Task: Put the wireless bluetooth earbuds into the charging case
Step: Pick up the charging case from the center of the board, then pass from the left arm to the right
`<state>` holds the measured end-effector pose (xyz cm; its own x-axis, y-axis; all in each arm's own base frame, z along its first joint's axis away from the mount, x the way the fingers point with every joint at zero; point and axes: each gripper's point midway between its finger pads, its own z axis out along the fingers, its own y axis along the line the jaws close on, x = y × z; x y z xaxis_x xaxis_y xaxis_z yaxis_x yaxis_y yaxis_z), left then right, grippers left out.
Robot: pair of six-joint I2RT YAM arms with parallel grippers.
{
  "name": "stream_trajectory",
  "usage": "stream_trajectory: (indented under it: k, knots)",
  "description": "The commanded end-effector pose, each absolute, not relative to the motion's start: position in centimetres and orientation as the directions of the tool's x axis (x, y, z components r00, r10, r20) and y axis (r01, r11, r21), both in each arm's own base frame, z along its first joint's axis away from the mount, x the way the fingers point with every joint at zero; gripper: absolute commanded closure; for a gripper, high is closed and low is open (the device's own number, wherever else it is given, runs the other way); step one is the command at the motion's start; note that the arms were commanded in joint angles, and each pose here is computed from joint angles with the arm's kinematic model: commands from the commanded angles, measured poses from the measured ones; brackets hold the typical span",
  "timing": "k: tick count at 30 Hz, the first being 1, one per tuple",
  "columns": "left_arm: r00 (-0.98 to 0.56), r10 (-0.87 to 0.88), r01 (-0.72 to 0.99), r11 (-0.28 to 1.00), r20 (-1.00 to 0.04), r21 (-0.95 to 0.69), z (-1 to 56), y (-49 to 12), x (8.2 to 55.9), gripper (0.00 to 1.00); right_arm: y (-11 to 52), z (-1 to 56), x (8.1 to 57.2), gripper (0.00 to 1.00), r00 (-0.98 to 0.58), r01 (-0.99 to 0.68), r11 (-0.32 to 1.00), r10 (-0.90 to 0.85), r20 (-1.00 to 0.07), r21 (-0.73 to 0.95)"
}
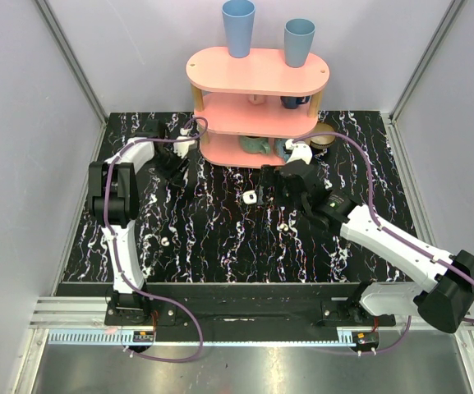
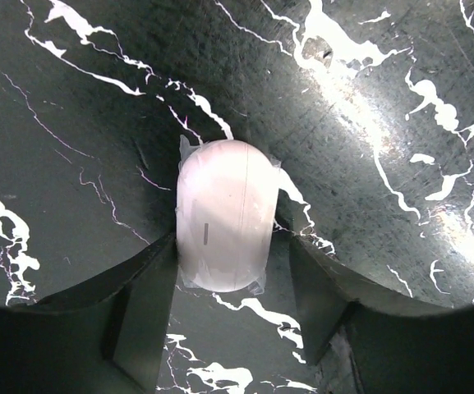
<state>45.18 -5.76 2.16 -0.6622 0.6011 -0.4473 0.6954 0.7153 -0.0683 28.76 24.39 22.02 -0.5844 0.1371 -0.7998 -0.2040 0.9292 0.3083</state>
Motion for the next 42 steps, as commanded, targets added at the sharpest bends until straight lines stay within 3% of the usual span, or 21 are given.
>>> stream_trajectory:
  k: [1,4,13,20,32,42]
  knots:
    - [-0.671,0.598,0.679,0.733,-0.438,-0.041,2.4,-5.1,46.0,0.44,24.6,24.1,29.3,0.00,-0.555,-0.214,0.915,0.175,-0.813,0.343]
    - [-0.675,0.596,0.674,0.738,-0.434,-0.035,2.4,-5.1,46.2,0.61,24.5,24.2,29.3,0.00,-0.553,-0.213,0.914,0.179,-0.814,0.346]
    - [-0.654,0.596,0.658,0.752,-0.466,0.039,3.0,-5.6,46.3,1.00,24.2,24.3,29.1,0.00,-0.551,-0.208,0.912,0.189,-0.813,0.352]
    - [-0.649,0.562,0.624,0.779,-0.513,0.064,5.4,-6.1,45.8,1.00,24.3,23.8,29.4,0.00,-0.561,-0.193,0.915,0.194,-0.804,0.355]
    - [-0.458,0.542,0.632,0.756,-0.705,0.171,14.4,-9.7,41.3,1.00,24.2,24.8,28.2,0.00,-0.572,-0.200,0.880,0.252,-0.781,0.430]
    - [-0.074,0.511,0.686,0.649,-0.857,0.327,20.0,-16.3,35.0,1.00,25.5,28.0,25.2,0.00,-0.618,-0.290,0.777,0.294,-0.729,0.559]
